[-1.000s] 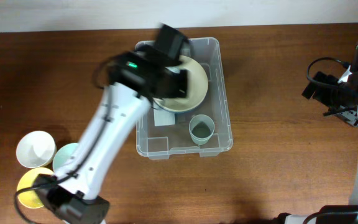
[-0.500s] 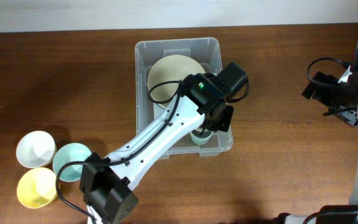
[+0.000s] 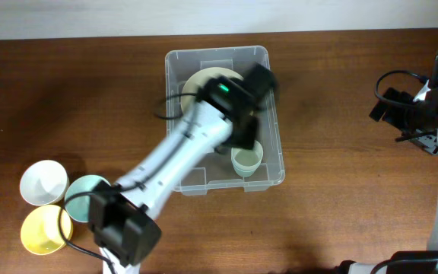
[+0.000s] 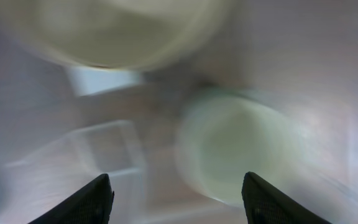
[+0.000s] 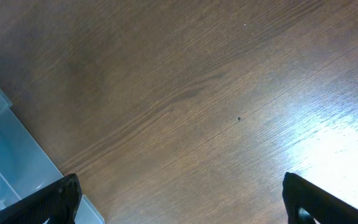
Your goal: Pack container
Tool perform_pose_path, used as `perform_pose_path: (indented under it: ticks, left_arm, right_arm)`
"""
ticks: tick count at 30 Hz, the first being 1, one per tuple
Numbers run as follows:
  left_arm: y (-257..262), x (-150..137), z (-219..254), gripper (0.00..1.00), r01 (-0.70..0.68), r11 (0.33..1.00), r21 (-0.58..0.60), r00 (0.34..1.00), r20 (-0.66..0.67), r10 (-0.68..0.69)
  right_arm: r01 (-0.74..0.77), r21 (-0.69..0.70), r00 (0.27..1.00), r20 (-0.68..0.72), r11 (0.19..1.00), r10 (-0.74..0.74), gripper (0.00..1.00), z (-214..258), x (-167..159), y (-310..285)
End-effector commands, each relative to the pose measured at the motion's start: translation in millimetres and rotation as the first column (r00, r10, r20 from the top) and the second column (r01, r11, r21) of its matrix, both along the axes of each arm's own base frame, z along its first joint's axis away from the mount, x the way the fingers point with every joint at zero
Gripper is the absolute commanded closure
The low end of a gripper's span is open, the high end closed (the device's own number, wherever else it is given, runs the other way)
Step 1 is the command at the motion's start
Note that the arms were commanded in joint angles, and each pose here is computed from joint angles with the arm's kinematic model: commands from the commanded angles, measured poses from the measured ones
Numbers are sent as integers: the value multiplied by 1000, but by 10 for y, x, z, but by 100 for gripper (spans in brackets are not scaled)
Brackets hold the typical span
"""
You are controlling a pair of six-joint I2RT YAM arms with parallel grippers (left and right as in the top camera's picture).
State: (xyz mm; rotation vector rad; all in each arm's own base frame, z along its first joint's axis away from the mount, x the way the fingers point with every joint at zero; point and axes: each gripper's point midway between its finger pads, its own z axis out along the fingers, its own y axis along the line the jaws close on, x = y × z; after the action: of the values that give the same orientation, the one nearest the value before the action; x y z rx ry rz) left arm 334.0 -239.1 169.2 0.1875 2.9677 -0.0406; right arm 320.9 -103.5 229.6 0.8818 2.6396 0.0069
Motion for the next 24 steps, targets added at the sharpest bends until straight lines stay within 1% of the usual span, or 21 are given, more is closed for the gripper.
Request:
perform_pose_path:
  ticks: [1, 4, 7, 10, 14, 17, 19, 21, 24]
  left_arm:
    - [1017, 366, 274, 31, -277, 960, 50, 959, 77, 273]
    - [1778, 453, 316, 30, -464, 884, 60, 885, 55, 462]
    - [2429, 398, 266, 29, -604, 793, 84, 796, 14, 605]
    - [2790, 273, 81, 29, -661, 740, 125, 743, -34, 669]
    - [2876, 95, -323, 29, -672, 721, 172, 713, -114, 692]
    - [2837, -149, -754, 29, -654, 723, 222, 697, -195, 690]
    - [2837, -297, -960, 29, -645, 722, 250, 685, -229, 692]
    - [2864, -427, -1103, 29, -646, 714, 270, 667, -256, 700]
    - [2919, -544, -1224, 29, -655, 700, 286, 643, -276, 714]
  right_arm:
    - [-5, 1, 1000, -4, 1000, 5, 1, -16, 1, -3]
    - [-5, 1, 1000, -4, 1000, 5, 1, -16, 1, -3]
    - [-5, 1, 1000, -4, 1000, 5, 1, -16, 1, -3]
    - [-5, 1, 1000, -4, 1000, 5, 1, -16, 0, -3]
    - [-5, 1, 1000, -4, 1000, 5, 1, -16, 0, -3]
    - [-5, 1, 1000, -4, 1000, 5, 1, -16, 0, -3]
    - [-5, 1, 1000, -4, 1000, 5, 1, -16, 0, -3]
    - [-5, 1, 1000, -5, 1000, 5, 1, -17, -1, -2]
    - [-5, 1, 1000, -6, 1000, 5, 1, -18, -3, -2]
